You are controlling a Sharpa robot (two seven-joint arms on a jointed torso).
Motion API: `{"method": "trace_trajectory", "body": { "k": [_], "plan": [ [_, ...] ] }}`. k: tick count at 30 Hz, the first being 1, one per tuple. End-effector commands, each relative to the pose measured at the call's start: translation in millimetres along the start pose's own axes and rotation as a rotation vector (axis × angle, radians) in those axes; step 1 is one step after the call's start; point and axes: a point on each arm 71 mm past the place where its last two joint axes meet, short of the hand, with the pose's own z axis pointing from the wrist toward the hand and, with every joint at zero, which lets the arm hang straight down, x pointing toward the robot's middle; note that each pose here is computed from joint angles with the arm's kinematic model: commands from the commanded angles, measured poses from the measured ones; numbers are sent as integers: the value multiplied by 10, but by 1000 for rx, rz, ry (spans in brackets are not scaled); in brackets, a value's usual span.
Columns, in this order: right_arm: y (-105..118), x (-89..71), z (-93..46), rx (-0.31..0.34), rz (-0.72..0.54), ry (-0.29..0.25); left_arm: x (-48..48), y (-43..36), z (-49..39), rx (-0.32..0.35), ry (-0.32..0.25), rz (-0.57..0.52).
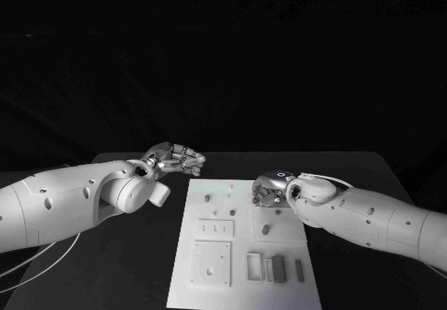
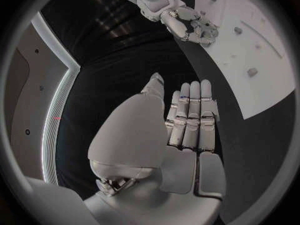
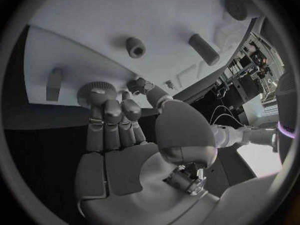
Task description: Assemble the parts on the task board
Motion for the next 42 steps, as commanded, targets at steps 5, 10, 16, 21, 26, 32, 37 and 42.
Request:
{"method": "trace_trajectory", "body": {
  "k": [5,10,16,21,26,32,37,42],
  "plan": [
    [16,17,10,-2,-12,6,22,-34,8,15,7,-6],
    [12,20,9,1,-13,8,15,-39,9,14,4,-5],
    [29,24,8,-6,-13,9,20,-43,12,14,6,-5],
    [50,25,8,-13,-11,5,24,-44,18,13,6,-5],
    [54,25,8,-14,-11,4,26,-45,24,14,7,-4],
    [47,19,5,-10,-10,-6,24,-44,27,12,6,-4],
    [50,2,7,-4,-10,-30,21,-44,29,12,5,-3],
    [47,-6,2,2,-9,-42,1,-39,24,11,-1,-3]
  ]
}}
